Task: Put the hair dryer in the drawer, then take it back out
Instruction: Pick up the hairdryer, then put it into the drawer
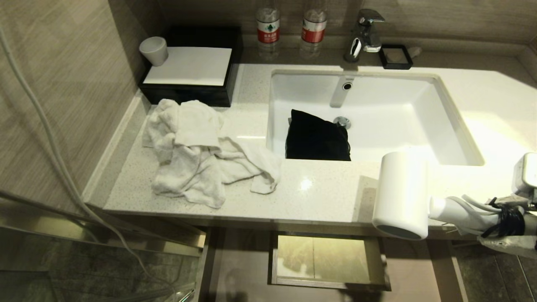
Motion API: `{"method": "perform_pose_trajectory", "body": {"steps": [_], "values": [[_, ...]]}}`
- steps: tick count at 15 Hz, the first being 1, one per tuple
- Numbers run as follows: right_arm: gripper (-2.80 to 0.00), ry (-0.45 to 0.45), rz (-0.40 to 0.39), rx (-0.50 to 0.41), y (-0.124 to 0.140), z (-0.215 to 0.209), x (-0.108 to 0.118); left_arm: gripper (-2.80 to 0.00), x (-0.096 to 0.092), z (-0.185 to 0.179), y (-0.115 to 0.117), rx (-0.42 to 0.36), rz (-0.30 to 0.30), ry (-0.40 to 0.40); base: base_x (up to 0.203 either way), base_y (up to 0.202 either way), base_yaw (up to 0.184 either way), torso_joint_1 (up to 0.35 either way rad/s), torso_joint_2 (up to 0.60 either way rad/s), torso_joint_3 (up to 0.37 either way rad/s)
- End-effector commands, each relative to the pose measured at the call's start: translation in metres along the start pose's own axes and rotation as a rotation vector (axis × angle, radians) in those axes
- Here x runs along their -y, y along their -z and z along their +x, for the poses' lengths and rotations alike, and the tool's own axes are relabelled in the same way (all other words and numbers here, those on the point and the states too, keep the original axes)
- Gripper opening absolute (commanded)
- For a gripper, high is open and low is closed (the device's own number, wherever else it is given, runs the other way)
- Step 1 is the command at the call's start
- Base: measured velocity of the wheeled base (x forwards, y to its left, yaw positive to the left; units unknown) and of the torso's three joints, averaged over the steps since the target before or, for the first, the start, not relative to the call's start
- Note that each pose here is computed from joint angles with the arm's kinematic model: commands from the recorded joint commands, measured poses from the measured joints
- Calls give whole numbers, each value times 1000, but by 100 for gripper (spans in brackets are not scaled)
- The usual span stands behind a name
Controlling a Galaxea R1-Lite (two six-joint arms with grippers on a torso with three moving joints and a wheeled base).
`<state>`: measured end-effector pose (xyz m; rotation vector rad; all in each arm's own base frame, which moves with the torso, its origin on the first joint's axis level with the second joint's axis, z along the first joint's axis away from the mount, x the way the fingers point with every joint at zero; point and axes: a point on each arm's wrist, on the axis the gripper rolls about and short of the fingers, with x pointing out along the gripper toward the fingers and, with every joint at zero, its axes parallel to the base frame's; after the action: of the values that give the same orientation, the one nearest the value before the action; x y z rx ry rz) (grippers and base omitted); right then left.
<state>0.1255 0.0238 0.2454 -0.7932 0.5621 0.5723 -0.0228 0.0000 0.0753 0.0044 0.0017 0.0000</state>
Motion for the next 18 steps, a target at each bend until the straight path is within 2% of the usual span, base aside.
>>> {"method": "perform_pose_trajectory", "body": {"steps": [1, 4, 7, 13, 18], "values": [[-280, 28, 31, 3, 9, -10, -9, -280, 0, 0, 0, -1, 0, 0, 0, 0, 0, -373, 233, -101], [-280, 47, 125, -18, 21, -14, -17, -280, 0, 0, 0, 0, 0, 0, 0, 0, 0, -343, 219, -124], [-280, 57, 147, -30, 28, -16, -23, -280, 0, 0, 0, -1, 0, 0, 0, 0, 0, -330, 176, -149], [-280, 141, 213, -56, 49, -28, -42, -280, 0, 0, 0, -1, 0, 0, 0, 0, 0, -301, 104, -194], [-280, 155, 269, -66, 59, -29, -54, -280, 0, 0, 0, -1, 0, 0, 0, 0, 0, -266, 27, -236]]}}
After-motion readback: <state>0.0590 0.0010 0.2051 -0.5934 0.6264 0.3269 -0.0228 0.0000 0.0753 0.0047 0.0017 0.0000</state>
